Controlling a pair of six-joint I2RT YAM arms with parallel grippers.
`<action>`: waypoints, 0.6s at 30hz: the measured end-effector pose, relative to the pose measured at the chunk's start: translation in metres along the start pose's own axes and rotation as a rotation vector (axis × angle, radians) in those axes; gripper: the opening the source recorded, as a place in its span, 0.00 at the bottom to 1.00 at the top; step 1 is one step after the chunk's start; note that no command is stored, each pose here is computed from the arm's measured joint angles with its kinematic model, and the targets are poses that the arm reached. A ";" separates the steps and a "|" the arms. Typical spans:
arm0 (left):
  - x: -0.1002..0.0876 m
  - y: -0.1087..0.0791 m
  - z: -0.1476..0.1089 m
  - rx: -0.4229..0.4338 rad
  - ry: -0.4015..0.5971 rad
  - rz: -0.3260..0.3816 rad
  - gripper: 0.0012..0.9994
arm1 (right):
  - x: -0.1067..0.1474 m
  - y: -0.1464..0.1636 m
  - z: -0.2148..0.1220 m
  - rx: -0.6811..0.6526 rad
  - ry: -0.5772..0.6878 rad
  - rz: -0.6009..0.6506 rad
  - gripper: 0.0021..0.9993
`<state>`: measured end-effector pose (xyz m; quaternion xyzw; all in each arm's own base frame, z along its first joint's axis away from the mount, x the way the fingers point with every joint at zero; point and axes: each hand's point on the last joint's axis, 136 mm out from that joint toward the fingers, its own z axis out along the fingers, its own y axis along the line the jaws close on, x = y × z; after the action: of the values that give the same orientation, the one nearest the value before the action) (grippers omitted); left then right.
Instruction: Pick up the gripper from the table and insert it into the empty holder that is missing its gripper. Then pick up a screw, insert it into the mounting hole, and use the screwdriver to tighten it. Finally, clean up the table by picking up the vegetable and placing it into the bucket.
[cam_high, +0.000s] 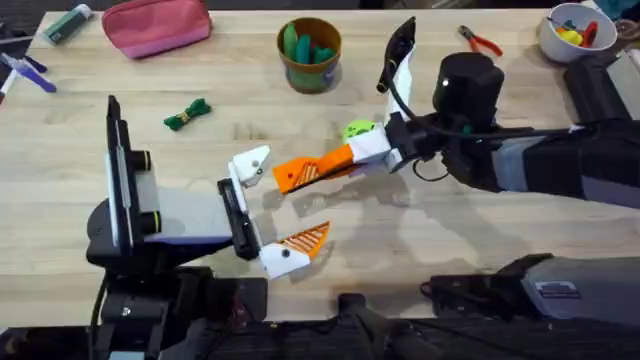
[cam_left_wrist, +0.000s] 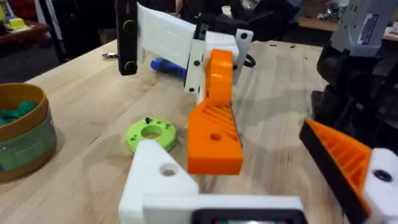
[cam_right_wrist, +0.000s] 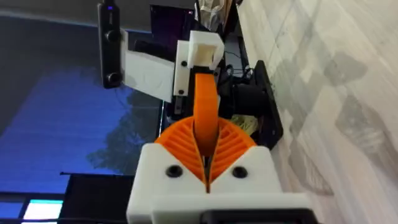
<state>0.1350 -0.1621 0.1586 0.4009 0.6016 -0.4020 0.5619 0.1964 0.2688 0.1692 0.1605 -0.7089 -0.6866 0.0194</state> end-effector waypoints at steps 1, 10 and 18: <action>0.000 0.000 0.000 0.000 0.000 0.000 0.99 | 0.000 0.000 0.001 0.002 -0.002 0.000 0.01; 0.000 0.000 0.000 0.000 0.000 0.000 0.99 | -0.005 -0.001 0.004 0.018 -0.027 -0.001 0.01; 0.000 0.000 0.000 0.000 0.000 0.000 0.99 | -0.006 0.000 0.008 0.020 -0.032 -0.004 0.01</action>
<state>0.1350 -0.1621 0.1587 0.4010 0.6015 -0.4019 0.5620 0.1997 0.2784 0.1703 0.1511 -0.7155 -0.6821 0.0054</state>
